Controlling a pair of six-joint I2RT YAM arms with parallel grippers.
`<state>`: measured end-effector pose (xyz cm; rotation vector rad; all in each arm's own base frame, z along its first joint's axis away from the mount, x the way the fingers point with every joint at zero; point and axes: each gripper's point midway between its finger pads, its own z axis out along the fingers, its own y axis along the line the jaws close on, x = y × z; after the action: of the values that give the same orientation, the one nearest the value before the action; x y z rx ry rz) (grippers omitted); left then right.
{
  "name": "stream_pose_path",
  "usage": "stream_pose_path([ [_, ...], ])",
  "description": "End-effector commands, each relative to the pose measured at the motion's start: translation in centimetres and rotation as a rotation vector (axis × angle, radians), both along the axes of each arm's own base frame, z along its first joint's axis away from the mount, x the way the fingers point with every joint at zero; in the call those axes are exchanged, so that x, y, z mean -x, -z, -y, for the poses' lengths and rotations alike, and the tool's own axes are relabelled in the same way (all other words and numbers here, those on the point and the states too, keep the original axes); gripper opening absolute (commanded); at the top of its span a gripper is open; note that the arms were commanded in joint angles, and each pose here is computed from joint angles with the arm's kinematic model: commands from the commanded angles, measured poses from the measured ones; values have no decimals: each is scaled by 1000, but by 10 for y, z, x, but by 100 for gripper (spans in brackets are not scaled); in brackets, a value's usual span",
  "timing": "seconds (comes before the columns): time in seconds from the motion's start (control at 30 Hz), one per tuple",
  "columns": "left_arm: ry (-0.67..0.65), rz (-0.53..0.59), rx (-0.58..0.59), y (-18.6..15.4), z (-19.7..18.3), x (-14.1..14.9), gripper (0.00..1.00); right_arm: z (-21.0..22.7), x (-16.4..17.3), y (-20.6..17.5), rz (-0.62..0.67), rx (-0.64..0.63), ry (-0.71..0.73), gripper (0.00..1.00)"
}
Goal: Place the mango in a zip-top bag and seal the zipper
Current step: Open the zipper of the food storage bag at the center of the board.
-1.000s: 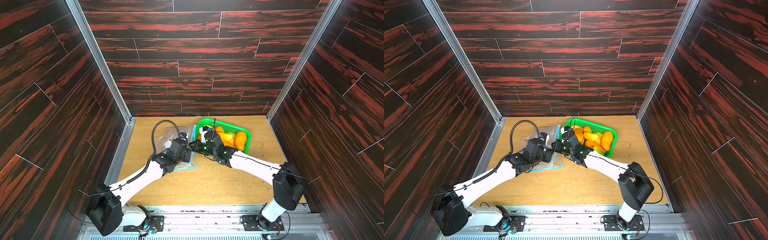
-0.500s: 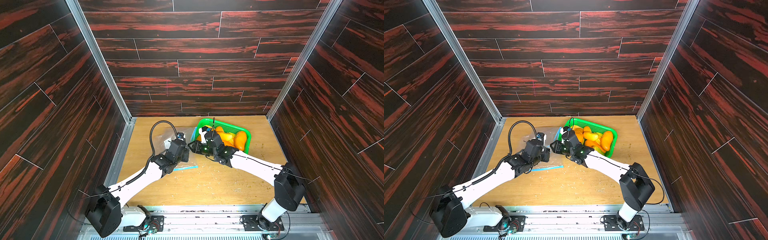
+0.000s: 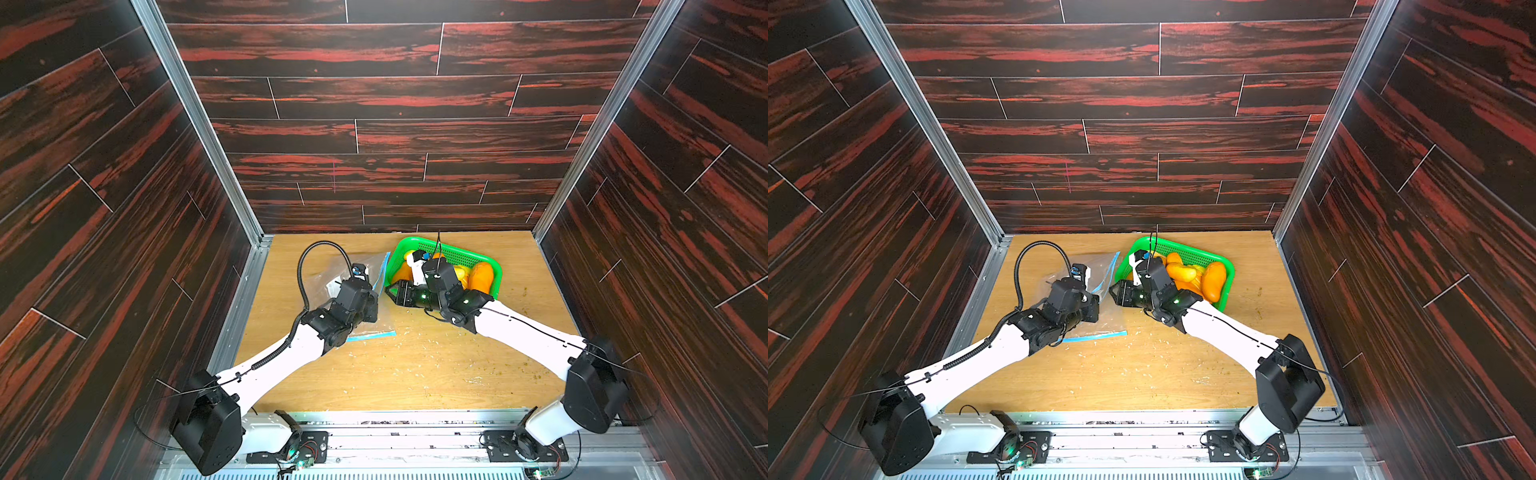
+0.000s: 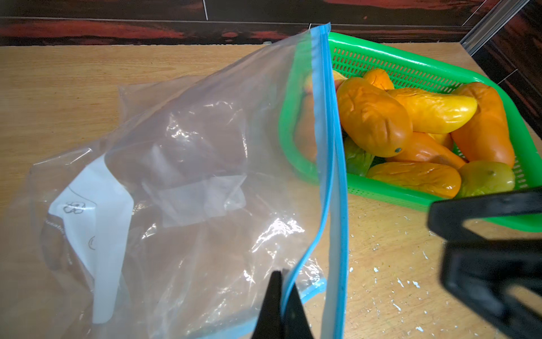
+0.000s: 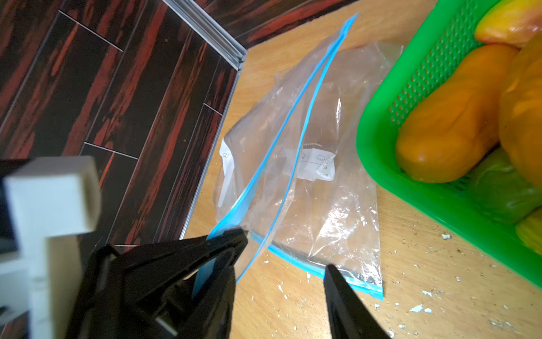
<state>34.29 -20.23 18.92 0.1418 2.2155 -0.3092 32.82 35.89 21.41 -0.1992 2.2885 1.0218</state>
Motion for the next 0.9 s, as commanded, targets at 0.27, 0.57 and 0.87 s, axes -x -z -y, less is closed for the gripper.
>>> stream_pose_path([
  [0.27,-14,10,28,-10,-2,-1,0,-28,-25,27,-59,30,-20,42],
  [0.57,11,4,75,-12,11,-6,23,-24,-23,31,-49,-3,-1,5],
  [0.87,30,-22,63,-7,19,-10,25,-23,-20,25,-37,-27,-8,2],
])
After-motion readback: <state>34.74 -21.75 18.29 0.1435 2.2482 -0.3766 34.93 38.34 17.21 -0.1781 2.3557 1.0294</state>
